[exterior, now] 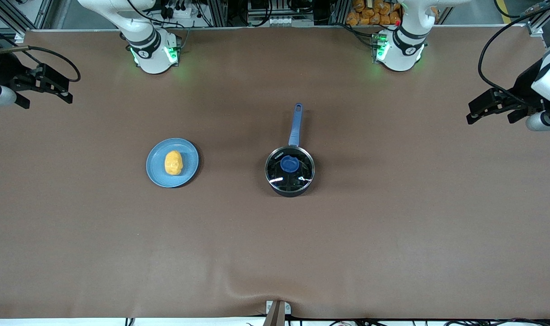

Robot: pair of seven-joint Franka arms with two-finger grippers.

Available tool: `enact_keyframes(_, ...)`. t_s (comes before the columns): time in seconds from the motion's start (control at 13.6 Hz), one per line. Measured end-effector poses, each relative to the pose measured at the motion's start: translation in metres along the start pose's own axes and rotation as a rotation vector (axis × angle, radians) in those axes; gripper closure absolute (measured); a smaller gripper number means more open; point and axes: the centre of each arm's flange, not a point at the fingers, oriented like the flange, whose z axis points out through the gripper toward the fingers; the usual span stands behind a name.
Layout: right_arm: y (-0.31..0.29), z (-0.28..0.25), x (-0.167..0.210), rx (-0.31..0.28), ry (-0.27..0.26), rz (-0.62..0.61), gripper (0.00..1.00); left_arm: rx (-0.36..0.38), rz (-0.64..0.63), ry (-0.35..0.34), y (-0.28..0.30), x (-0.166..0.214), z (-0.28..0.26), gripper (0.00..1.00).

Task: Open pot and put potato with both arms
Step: 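Move the left gripper over the glass lid while the right gripper approaches the plate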

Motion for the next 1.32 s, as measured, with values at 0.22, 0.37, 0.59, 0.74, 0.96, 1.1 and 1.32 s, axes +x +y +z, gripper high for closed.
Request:
enact_keyframes(0.22,0.0000,0.0000,0.0000,0.000,0.000,0.000,0.00,-0.002,-0.001,-0.001,-0.0002,0.0000,0.0001,0.00)
enact_keyframes(0.37,0.0001,0.0000,0.0000,0.000,0.000,0.000,0.00,-0.002,-0.001,-0.001,-0.0002,0.0000,0.0001,0.00)
enact_keyframes(0.59,0.0001,0.0002,0.0000,0.000,-0.001,0.000,0.00,-0.002,-0.001,-0.001,-0.0004,0.0001,0.0002,0.00)
enact_keyframes(0.74,0.0001,0.0003,0.0001,0.000,-0.001,0.000,0.00,-0.002,-0.001,0.002,-0.0001,0.0003,0.0000,0.00)
enact_keyframes(0.96,0.0001,0.0003,0.0001,0.000,-0.001,0.000,0.00,-0.002,0.000,0.003,0.0001,0.0004,0.0000,0.00)
enact_keyframes(1.1,0.0004,0.0012,0.0006,0.000,-0.003,0.001,0.00,-0.002,0.000,0.002,0.0001,0.0004,0.0003,0.00)
enact_keyframes(1.32,0.0009,0.0052,0.0033,0.001,-0.011,0.001,0.00,-0.002,0.000,-0.001,0.0000,0.0004,0.0015,0.00)
